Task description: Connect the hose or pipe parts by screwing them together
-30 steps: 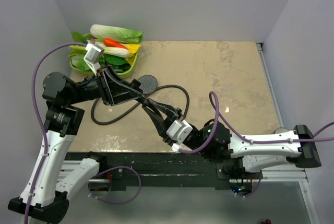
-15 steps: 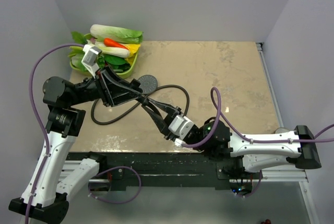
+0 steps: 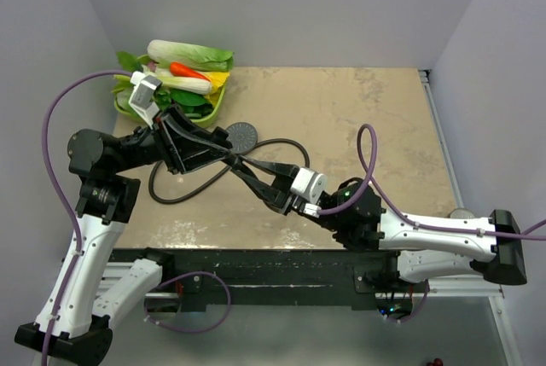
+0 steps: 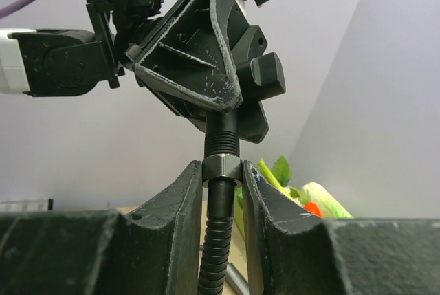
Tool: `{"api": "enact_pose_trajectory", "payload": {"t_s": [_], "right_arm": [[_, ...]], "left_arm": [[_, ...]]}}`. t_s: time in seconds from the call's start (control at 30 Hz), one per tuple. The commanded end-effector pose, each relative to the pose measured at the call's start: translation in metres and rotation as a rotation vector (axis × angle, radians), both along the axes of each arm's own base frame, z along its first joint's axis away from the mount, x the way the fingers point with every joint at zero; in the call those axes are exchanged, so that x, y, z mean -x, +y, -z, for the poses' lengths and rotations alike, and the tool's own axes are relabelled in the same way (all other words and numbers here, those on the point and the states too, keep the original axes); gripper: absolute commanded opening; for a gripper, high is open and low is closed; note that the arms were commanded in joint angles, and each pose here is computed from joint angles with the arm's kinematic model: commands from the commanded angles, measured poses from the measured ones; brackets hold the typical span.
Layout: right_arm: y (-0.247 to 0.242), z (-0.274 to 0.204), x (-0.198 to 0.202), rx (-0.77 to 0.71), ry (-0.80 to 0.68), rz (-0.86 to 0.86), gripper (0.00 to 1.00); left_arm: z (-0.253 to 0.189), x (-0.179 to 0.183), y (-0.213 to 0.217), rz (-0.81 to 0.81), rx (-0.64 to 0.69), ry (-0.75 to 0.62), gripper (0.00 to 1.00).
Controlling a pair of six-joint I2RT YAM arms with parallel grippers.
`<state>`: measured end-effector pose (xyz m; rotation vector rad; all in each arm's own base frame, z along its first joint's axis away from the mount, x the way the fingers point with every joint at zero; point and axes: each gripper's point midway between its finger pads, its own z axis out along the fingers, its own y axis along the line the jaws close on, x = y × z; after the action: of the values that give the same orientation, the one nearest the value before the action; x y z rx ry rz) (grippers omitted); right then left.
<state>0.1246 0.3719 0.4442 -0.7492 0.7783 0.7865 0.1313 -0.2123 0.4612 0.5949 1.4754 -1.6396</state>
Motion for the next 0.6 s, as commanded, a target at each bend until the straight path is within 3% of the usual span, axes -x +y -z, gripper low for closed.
{"api": "enact_pose_trajectory", "payload": {"t_s": [0.0, 0.33, 0.57], "right_arm": [[-0.031, -0.079, 0.011, -0.26, -0.041, -0.08, 0.0], [-0.034, -0.076, 0.0, -0.328, 0.072, -0.149, 0.0], [-0.038, -0.086, 0.0, -0.367, 0.114, -0.285, 0.0]], "left_arm": [[0.022, 0.032, -0.003, 0.185, -0.075, 0.049, 0.0], [0.028, 0.028, -0.004, 0.18, -0.091, 0.008, 0.0], [0.029, 0.032, -0.003, 0.204, -0.1, -0.013, 0.0]]}}
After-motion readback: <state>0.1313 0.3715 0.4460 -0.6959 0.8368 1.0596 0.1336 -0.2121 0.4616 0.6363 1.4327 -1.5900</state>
